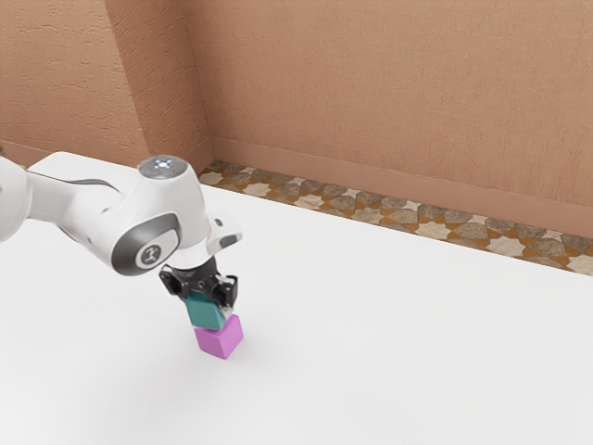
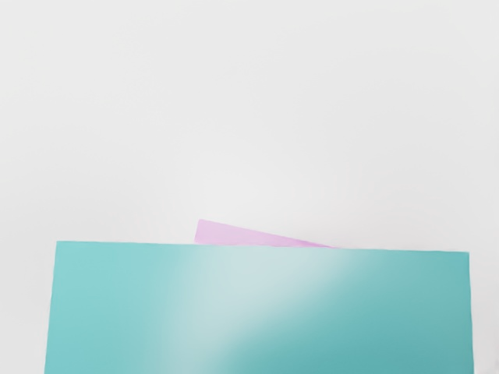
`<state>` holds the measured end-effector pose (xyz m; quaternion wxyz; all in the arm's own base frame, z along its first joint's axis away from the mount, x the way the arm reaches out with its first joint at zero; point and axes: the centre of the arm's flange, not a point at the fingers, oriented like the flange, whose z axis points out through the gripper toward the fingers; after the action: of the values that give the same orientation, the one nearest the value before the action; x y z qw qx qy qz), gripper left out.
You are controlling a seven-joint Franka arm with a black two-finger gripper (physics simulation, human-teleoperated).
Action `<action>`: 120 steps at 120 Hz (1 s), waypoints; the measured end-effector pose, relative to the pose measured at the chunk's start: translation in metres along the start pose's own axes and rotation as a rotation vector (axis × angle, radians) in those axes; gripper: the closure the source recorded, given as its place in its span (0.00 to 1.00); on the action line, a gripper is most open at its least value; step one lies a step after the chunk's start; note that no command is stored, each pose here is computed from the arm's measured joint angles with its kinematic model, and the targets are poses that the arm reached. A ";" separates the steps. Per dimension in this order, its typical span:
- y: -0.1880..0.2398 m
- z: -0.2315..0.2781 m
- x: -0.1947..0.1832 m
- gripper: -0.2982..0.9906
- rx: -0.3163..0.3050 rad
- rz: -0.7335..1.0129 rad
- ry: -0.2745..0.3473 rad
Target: Pick up the blue block with one arm, and put the blue block on the pink block with one arm
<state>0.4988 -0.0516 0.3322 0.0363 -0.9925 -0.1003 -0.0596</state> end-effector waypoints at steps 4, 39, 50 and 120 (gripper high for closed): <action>0.002 0.000 0.000 0.42 -0.004 0.003 0.000; 0.004 -0.062 0.006 0.29 -0.013 0.036 0.122; -0.010 -0.105 0.027 0.27 -0.007 0.012 0.195; -0.079 -0.245 0.077 0.23 -0.031 -0.059 -0.055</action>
<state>0.5303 0.0204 0.5896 0.0162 -0.9908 -0.1296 -0.0347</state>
